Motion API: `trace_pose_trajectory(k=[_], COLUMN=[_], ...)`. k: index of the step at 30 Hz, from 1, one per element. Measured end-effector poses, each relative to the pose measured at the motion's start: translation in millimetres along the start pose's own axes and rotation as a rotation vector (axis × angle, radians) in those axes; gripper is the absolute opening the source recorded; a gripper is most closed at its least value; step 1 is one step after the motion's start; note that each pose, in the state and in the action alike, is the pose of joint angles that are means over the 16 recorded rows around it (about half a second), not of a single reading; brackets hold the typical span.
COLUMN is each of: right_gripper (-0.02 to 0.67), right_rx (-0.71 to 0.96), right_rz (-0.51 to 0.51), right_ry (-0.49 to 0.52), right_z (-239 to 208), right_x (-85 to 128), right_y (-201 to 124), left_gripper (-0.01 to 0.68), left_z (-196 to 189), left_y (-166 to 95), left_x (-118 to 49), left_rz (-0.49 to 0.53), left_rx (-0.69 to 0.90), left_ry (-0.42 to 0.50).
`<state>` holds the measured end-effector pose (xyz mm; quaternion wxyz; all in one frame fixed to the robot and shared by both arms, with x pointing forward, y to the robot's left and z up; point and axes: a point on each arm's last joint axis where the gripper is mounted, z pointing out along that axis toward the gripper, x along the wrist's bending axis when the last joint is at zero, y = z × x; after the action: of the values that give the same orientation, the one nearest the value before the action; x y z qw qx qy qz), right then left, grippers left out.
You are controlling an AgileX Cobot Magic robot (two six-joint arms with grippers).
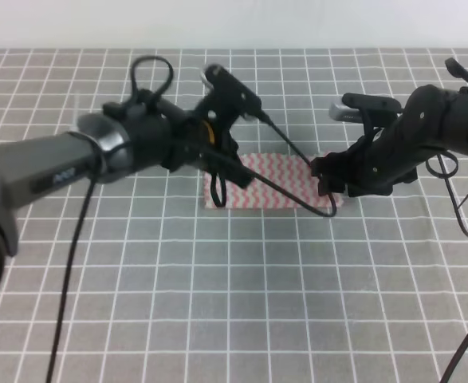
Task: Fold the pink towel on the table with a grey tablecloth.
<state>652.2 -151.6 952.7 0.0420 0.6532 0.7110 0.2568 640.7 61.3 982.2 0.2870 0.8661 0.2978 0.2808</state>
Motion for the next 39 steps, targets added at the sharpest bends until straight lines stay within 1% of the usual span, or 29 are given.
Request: trace_pose_trajectory(k=[6,12,14,17,20,28,30,35,39], right_gripper=[0.393,0.381,0.367,0.334,0.285,0.105,0.069,0.007,-0.008], right_rx=[0.012,0.020,0.022,0.024,0.026,0.026,0.025,0.024,0.020], right_rz=[0.013,0.026,0.031,0.037,0.043,0.028,0.017,-0.017,-0.041], right_ry=[0.005,0.011,0.014,0.017,0.021,0.040,0.047,0.073,0.097], right_z=[5,8,9,10,12,8,5,-4,-12], right_x=[0,0,0,0,0,5,7,15,21], right_y=[-2,-3,-3,-3,-2,7,11,22,29], left_gripper=[0.004,0.002,0.002,0.002,0.002,0.002,0.002,0.002,0.002], left_z=[17,25,26,27,27,26,27,22,12], left_y=[-14,-23,-24,-25,-26,-26,-27,-24,-16], left_x=[-14.0,-19.5,-20.1,-20.5,-20.5,-20.2,-20.3,-18.0,-12.8], left_rz=[0.002,0.000,0.001,0.001,0.001,0.005,0.006,0.016,0.022], left_rx=[0.086,0.132,0.140,0.146,0.149,0.161,0.163,0.160,0.134], left_ry=[-0.044,-0.066,-0.068,-0.070,-0.071,-0.072,-0.072,-0.063,-0.046])
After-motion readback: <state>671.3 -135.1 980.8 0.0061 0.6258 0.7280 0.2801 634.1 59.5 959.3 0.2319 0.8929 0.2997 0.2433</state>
